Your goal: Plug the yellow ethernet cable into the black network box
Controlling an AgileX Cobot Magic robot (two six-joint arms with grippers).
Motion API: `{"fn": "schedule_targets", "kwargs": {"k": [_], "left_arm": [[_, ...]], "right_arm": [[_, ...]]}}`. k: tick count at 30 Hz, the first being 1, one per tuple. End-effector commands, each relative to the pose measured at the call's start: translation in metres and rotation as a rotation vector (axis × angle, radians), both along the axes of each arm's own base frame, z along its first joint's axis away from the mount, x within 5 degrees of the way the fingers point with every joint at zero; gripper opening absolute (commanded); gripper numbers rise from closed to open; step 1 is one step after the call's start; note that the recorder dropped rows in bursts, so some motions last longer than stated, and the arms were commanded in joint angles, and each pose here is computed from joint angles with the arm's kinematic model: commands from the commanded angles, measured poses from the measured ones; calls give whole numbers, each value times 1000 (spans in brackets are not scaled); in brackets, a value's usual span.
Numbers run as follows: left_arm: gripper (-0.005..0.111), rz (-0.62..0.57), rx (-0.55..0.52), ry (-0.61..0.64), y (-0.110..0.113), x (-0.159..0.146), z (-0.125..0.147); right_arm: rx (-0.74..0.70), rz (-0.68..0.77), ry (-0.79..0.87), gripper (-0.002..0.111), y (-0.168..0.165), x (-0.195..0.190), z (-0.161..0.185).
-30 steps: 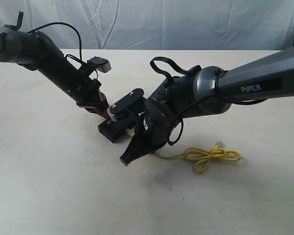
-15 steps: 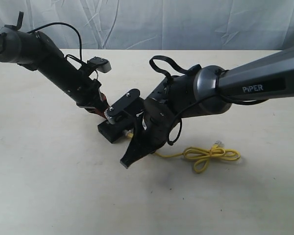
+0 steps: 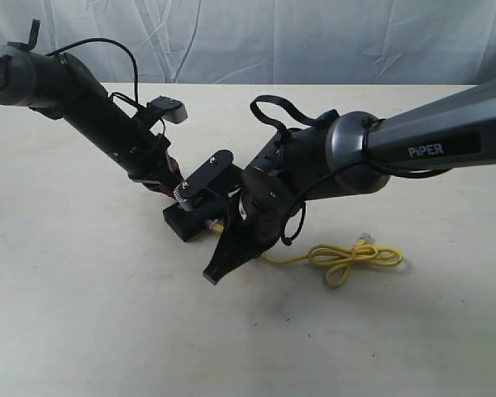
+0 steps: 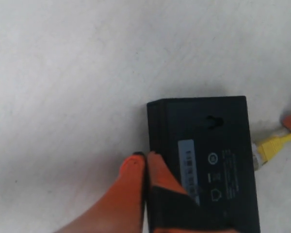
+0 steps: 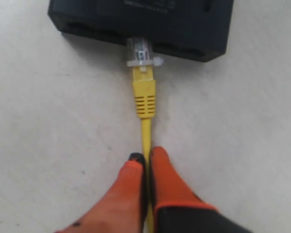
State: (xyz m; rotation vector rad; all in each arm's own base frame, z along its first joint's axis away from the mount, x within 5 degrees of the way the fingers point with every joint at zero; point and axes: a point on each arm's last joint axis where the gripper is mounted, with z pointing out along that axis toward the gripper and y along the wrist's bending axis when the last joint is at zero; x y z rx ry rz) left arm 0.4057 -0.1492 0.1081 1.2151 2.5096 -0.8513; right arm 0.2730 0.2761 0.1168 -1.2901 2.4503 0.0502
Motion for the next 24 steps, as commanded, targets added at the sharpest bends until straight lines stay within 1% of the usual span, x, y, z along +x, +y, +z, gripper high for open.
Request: {"fn": "schedule_targets", "kwargs": {"k": [1, 8, 11, 16, 20, 22, 24], "left_arm": [[0, -3, -2, 4, -1, 0, 2], [0, -21, -11, 30, -2, -3, 2], [0, -22, -12, 34, -2, -4, 2], [0, -33, -16, 46, -2, -5, 3], [0, -34, -17, 47, -2, -5, 3], [0, -33, -15, 45, -1, -5, 2], [0, -32, 1, 31, 0, -4, 4]], "right_arm": [[13, 7, -20, -1, 1, 1, 6], [35, -123, -8, -1, -1, 3, 6], [54, -122, -20, -1, 1, 4, 7], [133, -83, -74, -1, 8, 8, 11], [137, -82, -77, -1, 8, 8, 11], [136, -82, -76, 5, 8, 8, 11], [132, -83, -74, 16, 8, 8, 11]]}}
